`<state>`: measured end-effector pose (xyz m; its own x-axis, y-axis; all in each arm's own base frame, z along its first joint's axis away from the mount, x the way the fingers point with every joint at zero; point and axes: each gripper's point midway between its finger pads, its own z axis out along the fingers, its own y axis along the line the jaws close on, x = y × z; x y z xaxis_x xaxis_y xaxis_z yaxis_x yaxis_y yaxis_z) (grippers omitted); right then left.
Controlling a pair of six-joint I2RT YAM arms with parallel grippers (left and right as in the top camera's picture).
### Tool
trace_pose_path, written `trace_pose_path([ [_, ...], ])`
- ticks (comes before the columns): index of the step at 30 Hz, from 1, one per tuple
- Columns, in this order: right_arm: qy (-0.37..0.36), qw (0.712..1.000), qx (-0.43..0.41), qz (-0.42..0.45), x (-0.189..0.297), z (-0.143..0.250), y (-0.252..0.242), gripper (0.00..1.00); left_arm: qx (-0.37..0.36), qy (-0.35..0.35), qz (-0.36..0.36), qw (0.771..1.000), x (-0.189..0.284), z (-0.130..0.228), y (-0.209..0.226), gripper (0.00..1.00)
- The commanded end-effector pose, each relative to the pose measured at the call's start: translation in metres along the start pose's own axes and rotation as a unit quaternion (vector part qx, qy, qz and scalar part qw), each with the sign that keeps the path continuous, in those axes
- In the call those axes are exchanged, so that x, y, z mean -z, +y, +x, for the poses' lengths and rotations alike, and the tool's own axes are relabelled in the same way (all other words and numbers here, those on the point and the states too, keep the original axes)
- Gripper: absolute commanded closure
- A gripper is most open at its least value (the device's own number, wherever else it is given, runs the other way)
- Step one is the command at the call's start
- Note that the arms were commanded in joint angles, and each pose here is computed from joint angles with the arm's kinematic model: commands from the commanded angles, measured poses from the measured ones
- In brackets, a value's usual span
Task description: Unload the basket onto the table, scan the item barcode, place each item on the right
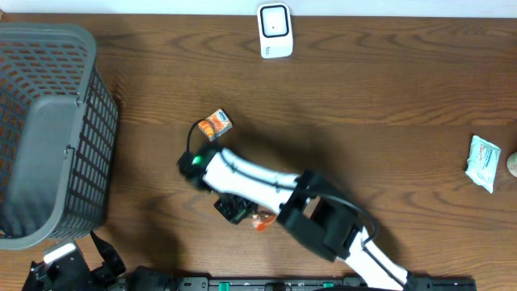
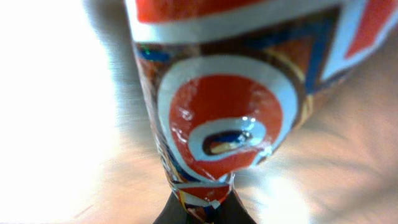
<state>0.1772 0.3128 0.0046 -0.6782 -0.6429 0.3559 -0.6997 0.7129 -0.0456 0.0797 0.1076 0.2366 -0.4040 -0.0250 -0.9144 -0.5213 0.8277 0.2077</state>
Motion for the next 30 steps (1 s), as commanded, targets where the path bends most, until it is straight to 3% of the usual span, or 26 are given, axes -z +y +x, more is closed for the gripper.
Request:
trace_pose_path([
  [1, 0.015, 0.961, 0.093, -0.258, 0.026, -0.001, 0.047, 0.99, -0.003, -0.003, -0.004, 1.000, 0.001, 0.000, 0.002, 0.02],
  [6, -0.017, 0.893, 0.116, -0.435, 0.067, -0.002, 0.027, 0.99, -0.003, -0.003, -0.004, 1.000, 0.001, 0.000, 0.002, 0.02],
  [10, -0.071, 0.861, 0.094, -0.496, 0.081, -0.018, -0.006, 0.99, -0.003, -0.003, -0.004, 1.000, 0.001, 0.000, 0.002, 0.02],
  [18, -0.125, 0.840, 0.031, -0.527, 0.062, -0.037, -0.064, 0.99, -0.003, -0.003, -0.004, 1.000, 0.001, 0.000, 0.002, 0.02],
  [25, -0.125, 0.831, 0.010, -0.541, 0.035, -0.035, -0.068, 0.99, -0.003, -0.003, -0.004, 1.000, 0.001, 0.000, 0.002, 0.02],
  [30, -0.106, 0.842, -0.012, -0.529, 0.017, -0.032, -0.069, 0.95, -0.003, -0.003, -0.004, 1.000, 0.001, 0.000, 0.002, 0.02],
])
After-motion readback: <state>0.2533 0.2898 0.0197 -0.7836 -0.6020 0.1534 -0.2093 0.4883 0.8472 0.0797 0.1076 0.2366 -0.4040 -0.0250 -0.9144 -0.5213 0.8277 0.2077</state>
